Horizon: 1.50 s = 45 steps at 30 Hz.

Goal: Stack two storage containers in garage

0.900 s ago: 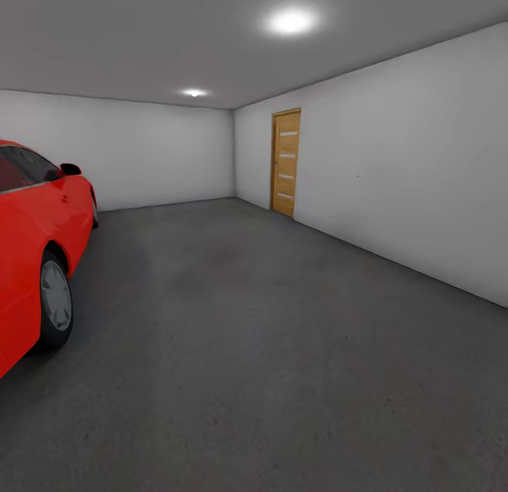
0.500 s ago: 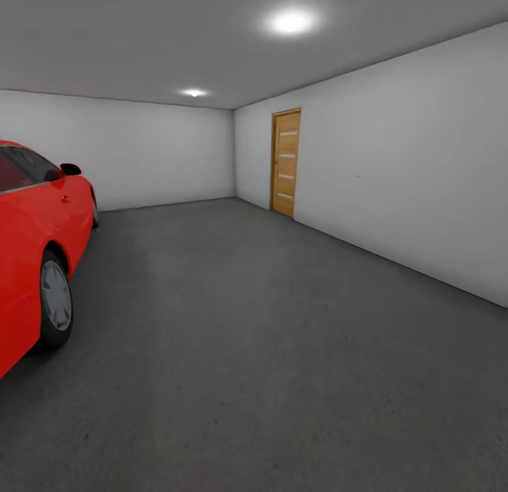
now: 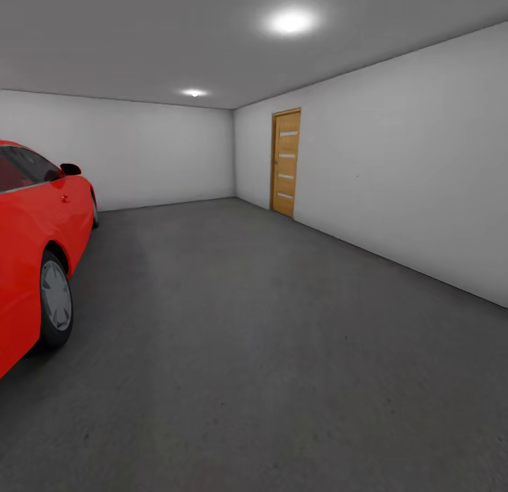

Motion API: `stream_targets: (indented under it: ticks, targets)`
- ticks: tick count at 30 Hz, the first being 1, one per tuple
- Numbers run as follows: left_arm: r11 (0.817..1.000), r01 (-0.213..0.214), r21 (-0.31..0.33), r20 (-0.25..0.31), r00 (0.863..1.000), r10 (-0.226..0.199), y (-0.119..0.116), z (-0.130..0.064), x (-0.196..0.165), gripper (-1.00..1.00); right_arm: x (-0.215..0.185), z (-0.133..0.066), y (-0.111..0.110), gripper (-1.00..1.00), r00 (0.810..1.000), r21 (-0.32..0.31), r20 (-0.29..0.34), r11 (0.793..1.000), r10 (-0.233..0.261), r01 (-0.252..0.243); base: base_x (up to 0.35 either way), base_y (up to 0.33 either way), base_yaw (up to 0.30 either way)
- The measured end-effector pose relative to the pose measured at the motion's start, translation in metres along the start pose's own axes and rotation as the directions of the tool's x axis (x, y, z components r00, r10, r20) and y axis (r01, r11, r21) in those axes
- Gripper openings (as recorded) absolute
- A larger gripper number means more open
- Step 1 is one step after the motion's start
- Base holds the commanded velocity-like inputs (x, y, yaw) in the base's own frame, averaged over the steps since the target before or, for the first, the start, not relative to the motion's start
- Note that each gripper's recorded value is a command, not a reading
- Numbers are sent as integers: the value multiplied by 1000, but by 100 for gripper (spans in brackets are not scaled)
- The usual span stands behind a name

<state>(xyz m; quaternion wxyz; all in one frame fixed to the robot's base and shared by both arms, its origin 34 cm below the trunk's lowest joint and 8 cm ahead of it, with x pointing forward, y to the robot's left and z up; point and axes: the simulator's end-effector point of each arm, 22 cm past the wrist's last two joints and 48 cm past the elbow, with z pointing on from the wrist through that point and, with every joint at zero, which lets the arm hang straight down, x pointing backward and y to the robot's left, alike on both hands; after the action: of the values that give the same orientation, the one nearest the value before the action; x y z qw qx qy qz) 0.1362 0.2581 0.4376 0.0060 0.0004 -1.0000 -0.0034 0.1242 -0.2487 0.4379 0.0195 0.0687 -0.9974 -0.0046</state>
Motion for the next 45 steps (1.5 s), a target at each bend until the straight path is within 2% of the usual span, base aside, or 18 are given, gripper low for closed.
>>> stream_targets:
  ticks: [6,7,8,18,45]
  targets:
    - [1000,0,-2,-1,1000,0,1,0,0,100,0,0,0,100,999,0,0,999,-35,35,0,0,0]
    - [1000,-2,-3,-1,1000,2,1,0,0,100,0,0,0,100,950,-1,-1,950,-313,313,0,0,0]
    - [1000,-2,-3,-1,1000,2,1,0,0,100,1,0,0,100,917,-1,-1,917,-399,399,0,0,0]
    - [1000,3,-15,-2,1000,-3,10,0,1,100,1,0,-1,100,915,0,-1,915,-403,403,267,0,0]
    - [1000,15,-18,-2,1000,-15,12,0,1,100,1,0,-1,100,916,0,-1,916,-402,402,323,0,0]
